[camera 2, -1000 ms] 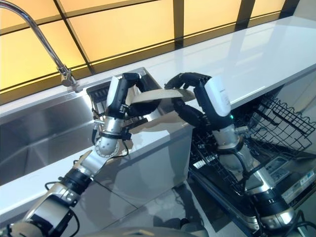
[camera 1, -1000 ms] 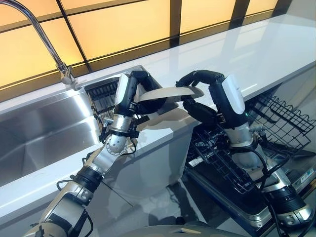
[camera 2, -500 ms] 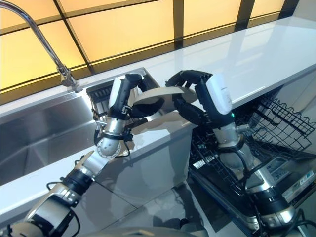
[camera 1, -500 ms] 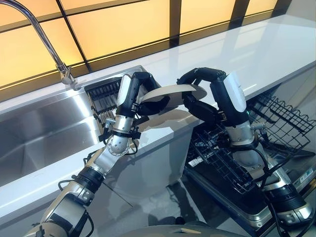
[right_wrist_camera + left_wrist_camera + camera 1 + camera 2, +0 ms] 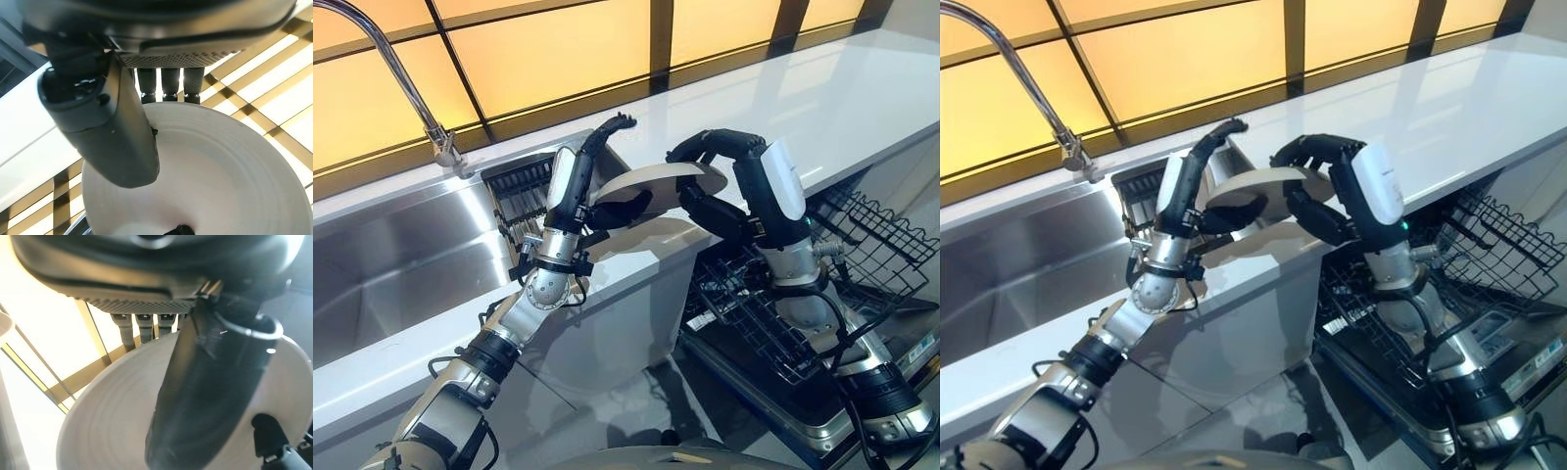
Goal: Pick up plates and place into dishwasher.
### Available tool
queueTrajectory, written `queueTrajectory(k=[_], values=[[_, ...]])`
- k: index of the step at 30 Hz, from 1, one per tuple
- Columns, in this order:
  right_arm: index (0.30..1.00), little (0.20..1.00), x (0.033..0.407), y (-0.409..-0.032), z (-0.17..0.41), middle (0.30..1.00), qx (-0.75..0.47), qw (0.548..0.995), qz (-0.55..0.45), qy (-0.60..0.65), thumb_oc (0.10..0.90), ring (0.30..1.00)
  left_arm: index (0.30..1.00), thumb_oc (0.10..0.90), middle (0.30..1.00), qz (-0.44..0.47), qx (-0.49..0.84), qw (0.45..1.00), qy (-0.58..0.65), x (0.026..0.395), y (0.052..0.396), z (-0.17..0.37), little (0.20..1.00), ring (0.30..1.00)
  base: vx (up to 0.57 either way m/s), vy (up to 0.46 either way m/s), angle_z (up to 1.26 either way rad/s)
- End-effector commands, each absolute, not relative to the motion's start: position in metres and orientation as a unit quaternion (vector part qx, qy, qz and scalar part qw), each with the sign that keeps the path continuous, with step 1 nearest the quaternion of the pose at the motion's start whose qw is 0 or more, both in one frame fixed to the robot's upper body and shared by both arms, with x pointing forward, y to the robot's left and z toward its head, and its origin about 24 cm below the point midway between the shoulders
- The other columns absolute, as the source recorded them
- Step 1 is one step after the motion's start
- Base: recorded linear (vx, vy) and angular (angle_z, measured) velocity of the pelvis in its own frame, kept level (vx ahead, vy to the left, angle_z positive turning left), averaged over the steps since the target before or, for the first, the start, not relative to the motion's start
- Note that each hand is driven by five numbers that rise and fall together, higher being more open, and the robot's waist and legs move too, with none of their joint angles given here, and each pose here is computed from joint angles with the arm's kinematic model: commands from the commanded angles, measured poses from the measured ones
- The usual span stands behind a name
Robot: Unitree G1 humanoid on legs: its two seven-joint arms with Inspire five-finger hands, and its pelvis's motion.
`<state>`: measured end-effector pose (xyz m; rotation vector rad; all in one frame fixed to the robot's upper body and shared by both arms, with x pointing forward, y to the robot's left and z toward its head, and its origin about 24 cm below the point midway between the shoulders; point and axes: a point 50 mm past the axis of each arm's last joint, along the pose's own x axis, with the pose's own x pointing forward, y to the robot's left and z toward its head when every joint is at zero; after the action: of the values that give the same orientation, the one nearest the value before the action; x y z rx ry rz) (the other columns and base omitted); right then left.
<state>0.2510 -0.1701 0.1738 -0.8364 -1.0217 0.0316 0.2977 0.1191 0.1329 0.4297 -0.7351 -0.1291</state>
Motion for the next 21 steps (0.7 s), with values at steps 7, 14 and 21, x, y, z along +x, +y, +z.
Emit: queueTrajectory(k=[7, 14, 21], values=[[0.300, 0.200, 0.254, -0.213, 0.222, 0.300, -0.464, 0.702, -0.142, -0.521, 0.100, 0.300, 0.900, 0.800, 0.900, -0.147, 0.133, 0.851, -0.485, 0.284, 0.114, 0.202, 0.900, 0.900, 0.00, 0.000, 0.00], [0.300, 0.200, 0.256, -0.252, 0.234, 0.300, -0.539, 0.663, -0.218, -0.471, 0.100, 0.300, 0.900, 0.800, 0.900, -0.216, 0.088, 0.848, -0.477, 0.271, 0.114, 0.208, 0.900, 0.900, 0.00, 0.000, 0.00], [0.300, 0.200, 0.250, -0.292, 0.237, 0.300, -0.616, 0.612, -0.283, -0.407, 0.100, 0.300, 0.900, 0.800, 0.900, -0.224, 0.072, 0.850, -0.471, 0.265, 0.125, 0.208, 0.900, 0.900, 0.00, 0.001, -0.01]])
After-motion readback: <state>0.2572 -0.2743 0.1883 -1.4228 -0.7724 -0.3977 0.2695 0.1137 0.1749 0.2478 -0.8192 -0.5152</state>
